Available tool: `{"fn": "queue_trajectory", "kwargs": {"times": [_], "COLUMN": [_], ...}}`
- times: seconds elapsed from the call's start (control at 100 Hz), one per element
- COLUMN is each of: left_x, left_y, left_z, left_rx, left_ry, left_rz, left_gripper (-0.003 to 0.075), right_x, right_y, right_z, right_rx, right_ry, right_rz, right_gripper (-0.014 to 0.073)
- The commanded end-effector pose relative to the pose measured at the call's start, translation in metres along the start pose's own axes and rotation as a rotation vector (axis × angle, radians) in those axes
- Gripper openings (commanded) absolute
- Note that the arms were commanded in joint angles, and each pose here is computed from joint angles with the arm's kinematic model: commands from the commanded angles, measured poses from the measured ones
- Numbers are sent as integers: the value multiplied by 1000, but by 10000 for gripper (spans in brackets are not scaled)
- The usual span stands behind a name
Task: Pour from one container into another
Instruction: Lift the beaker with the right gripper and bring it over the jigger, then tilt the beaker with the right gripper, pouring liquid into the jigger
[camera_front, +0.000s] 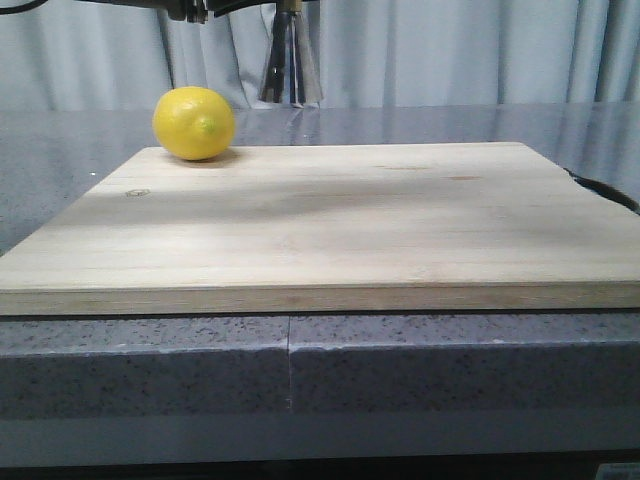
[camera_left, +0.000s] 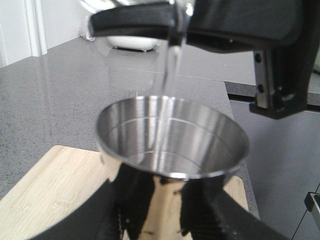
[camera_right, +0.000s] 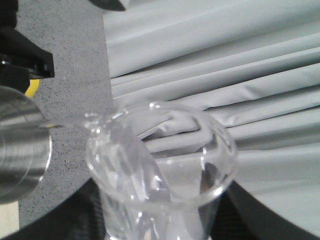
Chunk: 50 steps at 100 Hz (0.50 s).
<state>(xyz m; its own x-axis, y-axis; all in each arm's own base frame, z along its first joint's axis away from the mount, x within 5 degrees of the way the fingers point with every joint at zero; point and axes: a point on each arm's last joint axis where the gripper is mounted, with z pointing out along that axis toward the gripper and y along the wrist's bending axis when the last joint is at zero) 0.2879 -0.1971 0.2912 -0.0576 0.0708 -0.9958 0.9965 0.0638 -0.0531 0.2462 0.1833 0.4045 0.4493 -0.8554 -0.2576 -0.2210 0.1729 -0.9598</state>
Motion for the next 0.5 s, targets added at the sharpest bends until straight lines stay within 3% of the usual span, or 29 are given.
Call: {"fn": "queue_trajectory", "kwargs": {"times": [0.0, 0.49], "left_x": [-32, -32], "left_y": [-10, -10], "left_z": [-7, -7], "left_rx": [29, 29], "left_ry": [-132, -132], "left_rz": [38, 38], "left_gripper": [237, 237], "right_x": [-6, -6], "right_y": [-20, -21], "right_z": [-11, -11], "right_rx": [71, 76], "right_ry": [-40, -39], "right_rz": [-36, -66], "right_gripper": [324, 324]}}
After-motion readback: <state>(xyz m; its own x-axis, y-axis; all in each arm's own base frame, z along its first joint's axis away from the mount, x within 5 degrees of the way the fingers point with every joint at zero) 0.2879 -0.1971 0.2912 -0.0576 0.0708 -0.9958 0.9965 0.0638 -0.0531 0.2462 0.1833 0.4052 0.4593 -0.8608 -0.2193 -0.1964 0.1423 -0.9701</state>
